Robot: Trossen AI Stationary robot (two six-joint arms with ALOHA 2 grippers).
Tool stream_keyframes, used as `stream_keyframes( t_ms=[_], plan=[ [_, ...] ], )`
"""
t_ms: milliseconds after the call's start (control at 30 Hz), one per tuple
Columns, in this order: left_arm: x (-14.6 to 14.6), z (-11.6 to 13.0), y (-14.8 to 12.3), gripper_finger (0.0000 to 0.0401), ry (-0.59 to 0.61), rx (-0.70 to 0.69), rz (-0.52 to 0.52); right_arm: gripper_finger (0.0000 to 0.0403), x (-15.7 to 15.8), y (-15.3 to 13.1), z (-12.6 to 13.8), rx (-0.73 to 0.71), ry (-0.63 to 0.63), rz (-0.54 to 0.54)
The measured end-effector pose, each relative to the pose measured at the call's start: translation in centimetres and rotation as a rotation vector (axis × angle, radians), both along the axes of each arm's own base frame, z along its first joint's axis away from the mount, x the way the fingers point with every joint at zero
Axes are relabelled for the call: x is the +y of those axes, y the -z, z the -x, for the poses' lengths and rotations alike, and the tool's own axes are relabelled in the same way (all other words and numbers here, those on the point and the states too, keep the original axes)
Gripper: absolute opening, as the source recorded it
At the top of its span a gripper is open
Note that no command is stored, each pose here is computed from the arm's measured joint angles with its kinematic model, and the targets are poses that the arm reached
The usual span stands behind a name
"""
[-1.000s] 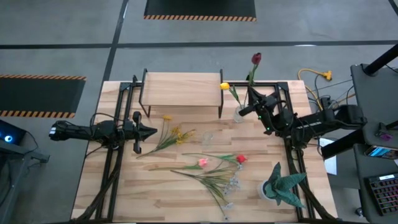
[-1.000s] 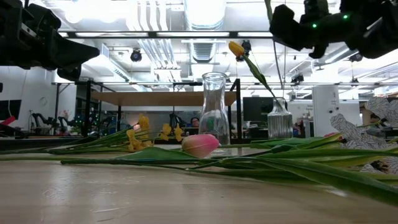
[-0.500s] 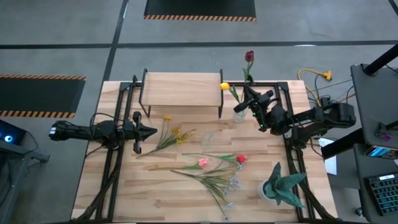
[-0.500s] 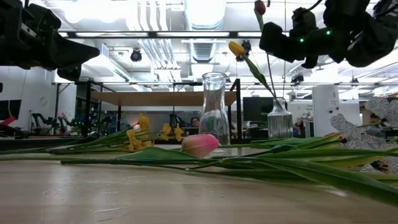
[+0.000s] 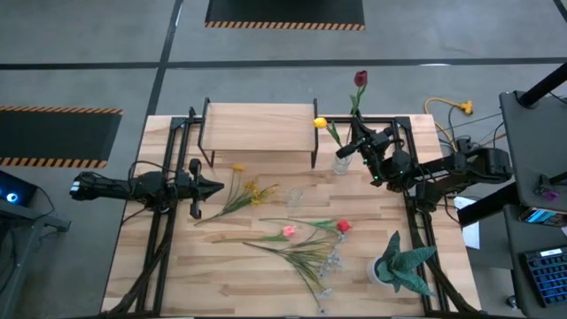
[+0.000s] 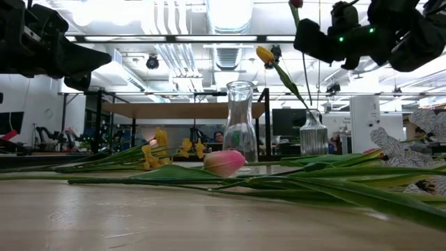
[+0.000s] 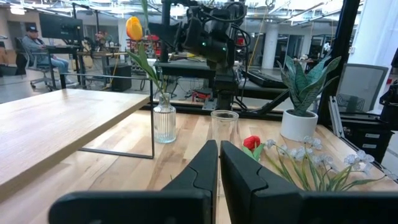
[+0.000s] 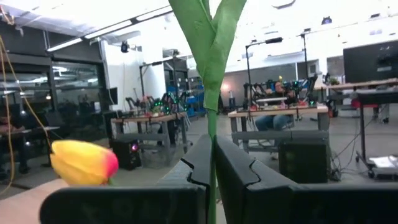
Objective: Pick and place flowers into a vace then onto a shelf
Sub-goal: Put the dark red tulip into the top transparent vase
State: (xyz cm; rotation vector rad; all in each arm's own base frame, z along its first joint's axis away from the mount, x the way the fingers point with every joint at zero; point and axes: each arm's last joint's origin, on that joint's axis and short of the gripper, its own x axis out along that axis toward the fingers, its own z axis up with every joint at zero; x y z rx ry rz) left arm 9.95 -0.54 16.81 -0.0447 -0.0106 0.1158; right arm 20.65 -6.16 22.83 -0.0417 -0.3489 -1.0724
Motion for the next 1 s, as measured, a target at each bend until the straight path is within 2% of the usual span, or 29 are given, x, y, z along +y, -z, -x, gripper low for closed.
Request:
stream_keyframes(
  t_ms=[167, 633, 1000],
  plan=[
    [0.0, 0.0, 0.0, 0.0002, 0.0, 0.0, 0.0, 0.0008, 0.0, 0.1, 0.0, 0.011, 0.001, 0.001],
    [0.0, 0.0, 0.0, 0.0002, 0.0, 0.0, 0.0, 0.0008, -0.2, 2.7, -1.1, 0.112, -0.002, -0.036],
    [0.0, 0.0, 0.0, 0.0002, 0.0, 0.0, 0.0, 0.0008, 0.0, 5.2, -0.1, 0.164, -0.015, -0.087]
  ],
)
